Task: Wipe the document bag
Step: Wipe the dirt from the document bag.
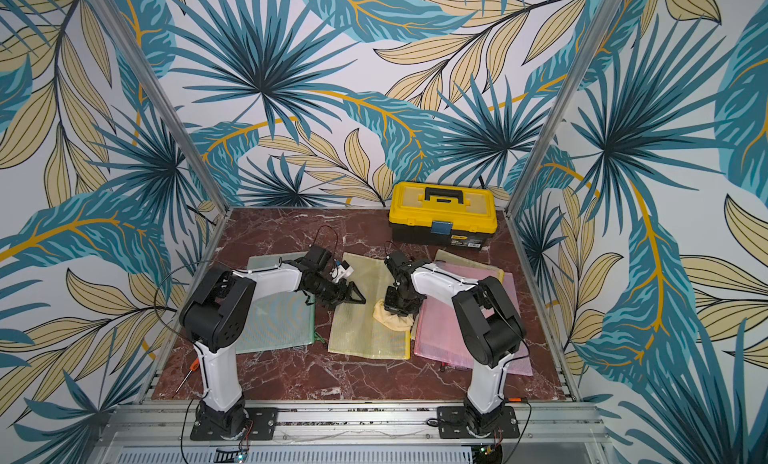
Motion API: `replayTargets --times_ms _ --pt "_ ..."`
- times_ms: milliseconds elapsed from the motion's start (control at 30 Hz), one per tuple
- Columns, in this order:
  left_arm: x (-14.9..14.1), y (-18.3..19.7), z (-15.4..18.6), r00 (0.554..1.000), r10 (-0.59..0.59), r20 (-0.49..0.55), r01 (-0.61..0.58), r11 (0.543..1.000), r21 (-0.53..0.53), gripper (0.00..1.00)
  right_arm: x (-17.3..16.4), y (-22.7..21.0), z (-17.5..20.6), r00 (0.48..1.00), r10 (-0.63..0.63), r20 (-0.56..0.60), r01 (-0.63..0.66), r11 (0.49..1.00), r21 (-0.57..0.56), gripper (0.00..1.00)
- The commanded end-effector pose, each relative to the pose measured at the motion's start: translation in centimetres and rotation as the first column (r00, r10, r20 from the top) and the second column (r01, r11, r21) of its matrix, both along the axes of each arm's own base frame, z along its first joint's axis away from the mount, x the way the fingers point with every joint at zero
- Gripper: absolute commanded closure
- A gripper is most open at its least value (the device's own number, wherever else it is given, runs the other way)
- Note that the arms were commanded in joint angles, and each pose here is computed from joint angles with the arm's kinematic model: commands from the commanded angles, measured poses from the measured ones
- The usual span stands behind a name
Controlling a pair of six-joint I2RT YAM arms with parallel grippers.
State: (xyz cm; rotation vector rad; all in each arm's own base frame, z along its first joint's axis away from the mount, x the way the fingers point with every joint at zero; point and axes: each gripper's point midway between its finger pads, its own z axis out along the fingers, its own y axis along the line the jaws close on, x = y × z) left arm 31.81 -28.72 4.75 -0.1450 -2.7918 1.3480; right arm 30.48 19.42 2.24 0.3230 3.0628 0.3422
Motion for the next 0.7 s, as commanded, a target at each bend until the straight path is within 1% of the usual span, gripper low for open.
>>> replayTargets --times_ms 0,67,133,233,300,400,567,600,667 --pt "-0.3 0.8 -0.5 1.0 0.029 -0.007 -0.029 0.999 0.041 0.32 -1.9 -0.6 -2.9 0.997 0.016 -0.078 -0.019 0.999 -0.038 1.0" --pt "0.2 1.4 0.1 0.999 0.052 0.01 -0.052 0.998 0.043 0.34 -2.0 -0.6 -2.9 0.997 0.016 -0.077 -0.019 0.999 -0.039 1.0" --pt "0.4 2.0 0.4 0.997 0.072 0.011 -0.072 0.997 0.041 0.38 -2.0 -0.7 -2.9 0.997 0.017 -0.079 -0.02 0.999 -0.041 1.0" --pt "0.6 2.9 0.7 0.995 0.095 0.013 -0.095 0.995 0.04 0.4 -2.2 -0.8 -3.1 0.996 0.018 -0.084 -0.022 0.999 -0.045 1.0" --pt "0.5 3.6 0.5 0.994 0.107 0.006 -0.107 0.993 0.044 0.46 -2.2 -0.8 -3.2 0.996 0.016 -0.088 -0.021 0.999 -0.048 1.0" --pt "0.2 4.0 0.2 0.993 0.115 0.001 -0.115 0.992 0.054 0.57 -2.3 -0.7 -3.5 0.996 0.016 -0.093 -0.02 0.999 -0.045 1.0" --pt "-0.2 4.2 -0.6 0.993 0.113 -0.019 -0.112 0.992 0.066 0.85 -2.1 -0.5 -3.3 0.996 0.017 -0.091 -0.021 0.999 -0.04 1.0" --pt "-0.2 4.3 -0.7 0.993 0.115 -0.019 -0.114 0.991 0.07 0.89 -2.0 -0.5 -3.2 0.996 0.018 -0.088 -0.021 0.999 -0.041 1.0" --pt "-0.2 4.4 -0.9 0.993 0.12 -0.014 -0.119 0.99 0.081 0.89 -1.9 -0.6 -3.0 0.996 0.018 -0.087 -0.022 0.999 -0.046 1.0"
